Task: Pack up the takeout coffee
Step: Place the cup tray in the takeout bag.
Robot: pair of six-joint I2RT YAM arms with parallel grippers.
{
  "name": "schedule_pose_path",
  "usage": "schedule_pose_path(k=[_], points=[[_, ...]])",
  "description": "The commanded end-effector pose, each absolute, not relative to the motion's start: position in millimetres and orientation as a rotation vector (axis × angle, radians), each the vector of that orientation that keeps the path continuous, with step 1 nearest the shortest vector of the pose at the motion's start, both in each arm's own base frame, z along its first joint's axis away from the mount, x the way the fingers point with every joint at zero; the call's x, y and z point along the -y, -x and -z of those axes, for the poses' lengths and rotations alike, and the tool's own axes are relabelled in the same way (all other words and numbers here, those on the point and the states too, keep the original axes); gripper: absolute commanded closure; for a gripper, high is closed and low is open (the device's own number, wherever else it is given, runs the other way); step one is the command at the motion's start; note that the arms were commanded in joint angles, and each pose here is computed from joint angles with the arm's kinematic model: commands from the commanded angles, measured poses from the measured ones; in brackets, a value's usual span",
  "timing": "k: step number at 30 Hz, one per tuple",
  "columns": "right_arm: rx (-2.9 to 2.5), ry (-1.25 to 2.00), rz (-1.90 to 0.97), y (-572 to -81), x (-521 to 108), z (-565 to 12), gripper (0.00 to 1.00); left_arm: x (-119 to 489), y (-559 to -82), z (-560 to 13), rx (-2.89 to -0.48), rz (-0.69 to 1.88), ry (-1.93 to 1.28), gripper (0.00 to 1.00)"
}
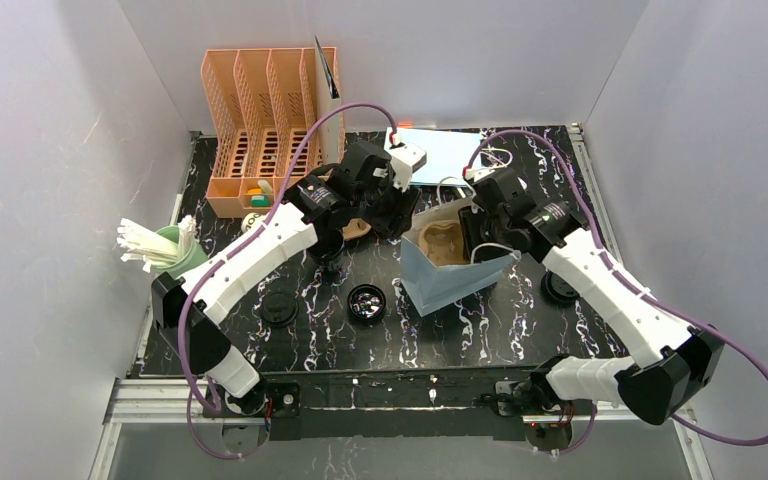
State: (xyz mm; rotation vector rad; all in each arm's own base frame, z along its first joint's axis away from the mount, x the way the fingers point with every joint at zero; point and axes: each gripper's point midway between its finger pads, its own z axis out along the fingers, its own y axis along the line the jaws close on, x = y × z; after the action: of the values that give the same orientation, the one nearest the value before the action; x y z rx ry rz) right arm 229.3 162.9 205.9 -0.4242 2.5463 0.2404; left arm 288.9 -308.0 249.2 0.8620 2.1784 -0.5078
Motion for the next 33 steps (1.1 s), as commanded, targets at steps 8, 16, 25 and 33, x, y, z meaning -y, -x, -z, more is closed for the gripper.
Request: schedule_pose_path(k=[8,16,25,33], points=[[-2.414,0.422,-0.294,-244,-172,-212,0.82,352,-274,-275,-2.064,0.816,-0.934,0.43],[-2.404,0.432,-0.309,-246,-176,-216,0.82,365,-277,-298,-1.905,0.885,-0.935,0.40],[-2.379,0.436,-0.345,-244,-179,-224,0.82,386,-303,-296,-1.890,0.885,-0.880,0.48],[-2.376,0.448,-0.330,-243,-176,-224,0.82,387,-338,-299,-1.936,0.829,-0.668,0.67]])
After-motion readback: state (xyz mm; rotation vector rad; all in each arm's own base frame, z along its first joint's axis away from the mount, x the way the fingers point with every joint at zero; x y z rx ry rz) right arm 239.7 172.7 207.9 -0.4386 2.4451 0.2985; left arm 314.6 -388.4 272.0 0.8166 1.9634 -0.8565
